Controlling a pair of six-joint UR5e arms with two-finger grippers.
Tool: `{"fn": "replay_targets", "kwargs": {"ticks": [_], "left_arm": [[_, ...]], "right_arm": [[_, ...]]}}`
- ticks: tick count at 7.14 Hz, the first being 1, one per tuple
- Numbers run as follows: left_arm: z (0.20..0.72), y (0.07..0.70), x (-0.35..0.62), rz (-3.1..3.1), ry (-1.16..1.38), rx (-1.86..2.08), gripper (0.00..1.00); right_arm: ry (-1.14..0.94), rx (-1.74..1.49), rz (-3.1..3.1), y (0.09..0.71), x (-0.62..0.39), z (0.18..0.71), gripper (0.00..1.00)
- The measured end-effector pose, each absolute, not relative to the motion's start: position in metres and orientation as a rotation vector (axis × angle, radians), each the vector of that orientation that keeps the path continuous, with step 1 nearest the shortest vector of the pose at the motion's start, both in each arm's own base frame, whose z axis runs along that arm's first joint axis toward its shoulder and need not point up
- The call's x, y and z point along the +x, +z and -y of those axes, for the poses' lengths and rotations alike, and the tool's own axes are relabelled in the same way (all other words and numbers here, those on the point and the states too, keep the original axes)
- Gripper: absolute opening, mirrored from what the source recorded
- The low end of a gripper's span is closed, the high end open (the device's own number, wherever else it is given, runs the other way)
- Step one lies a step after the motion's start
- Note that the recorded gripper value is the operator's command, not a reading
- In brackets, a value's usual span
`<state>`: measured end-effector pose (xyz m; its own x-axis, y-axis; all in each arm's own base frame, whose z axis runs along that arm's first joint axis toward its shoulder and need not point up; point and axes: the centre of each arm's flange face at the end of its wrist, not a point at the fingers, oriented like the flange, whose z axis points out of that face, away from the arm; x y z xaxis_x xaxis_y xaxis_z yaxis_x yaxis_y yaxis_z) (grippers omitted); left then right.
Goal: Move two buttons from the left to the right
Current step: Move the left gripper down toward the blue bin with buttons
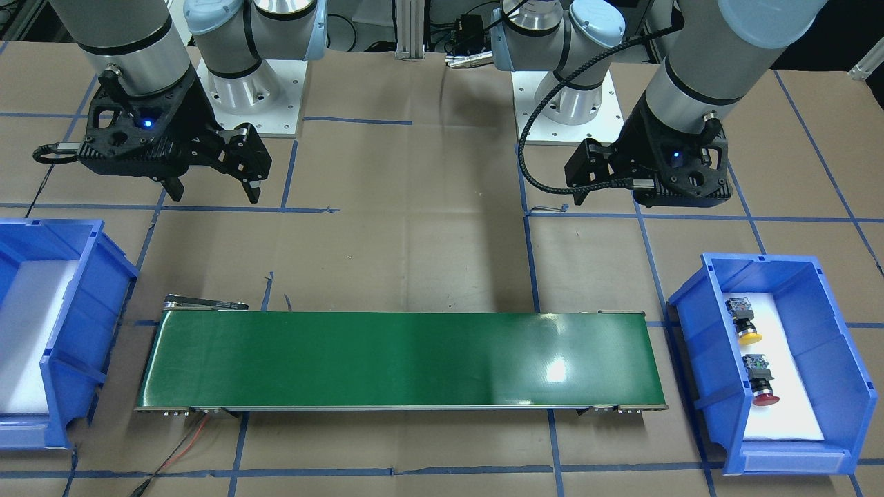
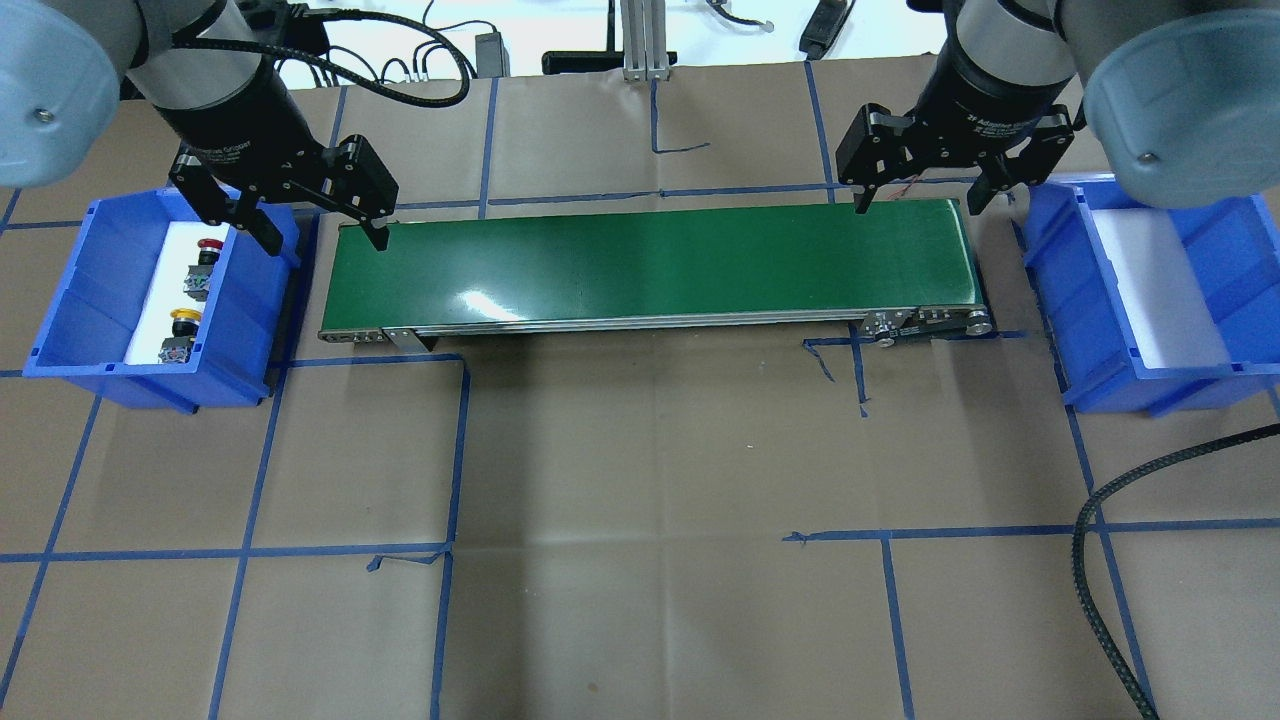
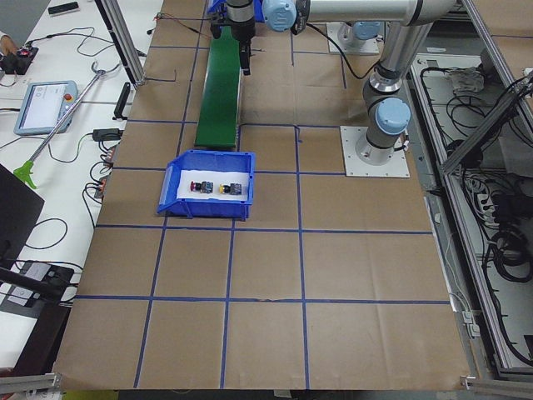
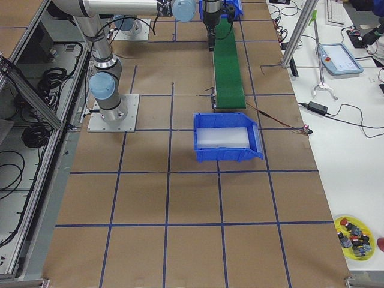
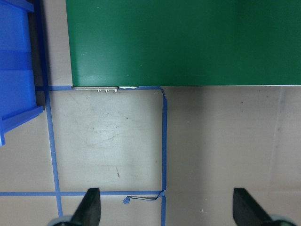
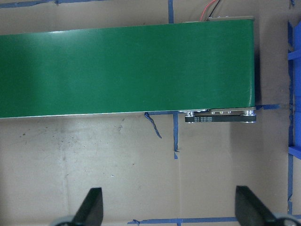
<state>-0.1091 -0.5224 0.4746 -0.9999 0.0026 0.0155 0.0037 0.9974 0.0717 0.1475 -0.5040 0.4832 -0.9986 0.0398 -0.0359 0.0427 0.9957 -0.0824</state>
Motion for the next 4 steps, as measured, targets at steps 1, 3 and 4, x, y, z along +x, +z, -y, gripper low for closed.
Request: {"fn": "replay_targets", "kwargs": {"ticks": [1,3,4], "left_arm": [[0.5224,0.4746,-0.1091,3.124,-0.112,-0.005,1.00],[0.5224,0.4737,-0.1091,3.124,-0.116,-0.004,1.00],[0.5226,0.4729,-0.1091,3.124,-0.118,-0.004,1.00]], "right_arm": [[-0.128,0.064,-3.104,0.4829,0.1475,0.5039,1.00],[-0.128,0.064,-3.104,0.4826,0.1475,0.5039,1.00],[-0.127,0.064,-3.104,0.4826,0.1475,0.5039,1.00]]}}
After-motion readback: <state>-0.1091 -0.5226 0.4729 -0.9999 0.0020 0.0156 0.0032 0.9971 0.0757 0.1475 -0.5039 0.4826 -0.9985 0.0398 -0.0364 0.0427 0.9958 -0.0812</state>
